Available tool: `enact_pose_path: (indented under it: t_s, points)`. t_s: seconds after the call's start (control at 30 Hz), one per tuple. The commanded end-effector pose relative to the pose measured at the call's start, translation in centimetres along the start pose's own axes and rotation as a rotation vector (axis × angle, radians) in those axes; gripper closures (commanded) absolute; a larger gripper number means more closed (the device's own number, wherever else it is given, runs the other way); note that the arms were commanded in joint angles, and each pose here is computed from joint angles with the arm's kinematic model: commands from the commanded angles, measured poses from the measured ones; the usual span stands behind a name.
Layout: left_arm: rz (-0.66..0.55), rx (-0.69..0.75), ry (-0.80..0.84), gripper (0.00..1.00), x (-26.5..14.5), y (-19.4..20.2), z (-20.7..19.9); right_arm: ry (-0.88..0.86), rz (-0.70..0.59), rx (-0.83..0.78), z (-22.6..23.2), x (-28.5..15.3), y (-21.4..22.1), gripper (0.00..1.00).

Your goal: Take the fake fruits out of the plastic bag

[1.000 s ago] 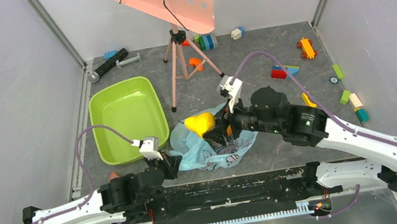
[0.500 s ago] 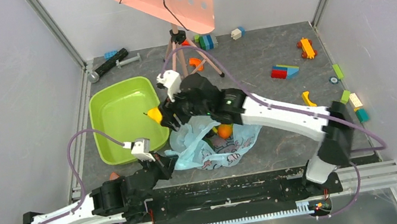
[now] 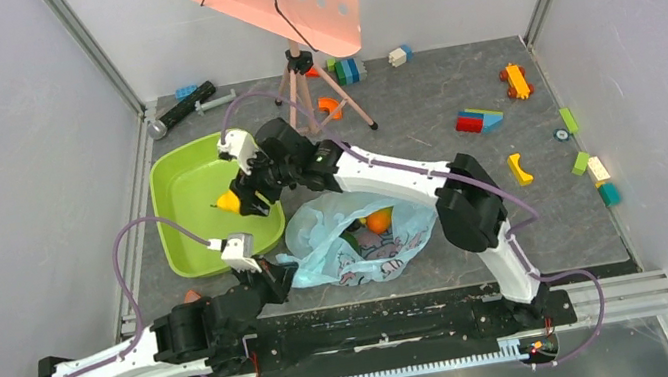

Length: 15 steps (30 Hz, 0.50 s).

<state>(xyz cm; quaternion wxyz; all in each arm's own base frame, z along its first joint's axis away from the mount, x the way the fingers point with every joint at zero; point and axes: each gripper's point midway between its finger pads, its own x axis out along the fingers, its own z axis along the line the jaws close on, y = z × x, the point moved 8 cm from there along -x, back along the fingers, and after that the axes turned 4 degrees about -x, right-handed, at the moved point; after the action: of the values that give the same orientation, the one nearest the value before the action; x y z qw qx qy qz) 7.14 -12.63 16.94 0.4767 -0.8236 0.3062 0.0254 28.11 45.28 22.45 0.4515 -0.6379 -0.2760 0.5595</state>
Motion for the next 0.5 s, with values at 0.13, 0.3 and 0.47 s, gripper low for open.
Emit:
enact_pose_path:
  t_s: [0.13,0.3,0.47]
  points:
    - [-0.045,0.009,0.005,0.98,-0.4,-1.5,-0.6,-0.115,-0.025,-0.093,0.1,3.7,1.7,0.49]
    - [-0.042,0.015,0.0,0.98,-0.3,-1.3,-0.6,-0.138,0.01,-0.081,0.1,5.1,3.9,0.45]
    - [-0.039,0.018,-0.004,0.98,-0.3,-1.2,-0.5,-0.143,0.01,-0.078,0.1,5.4,4.5,0.38]
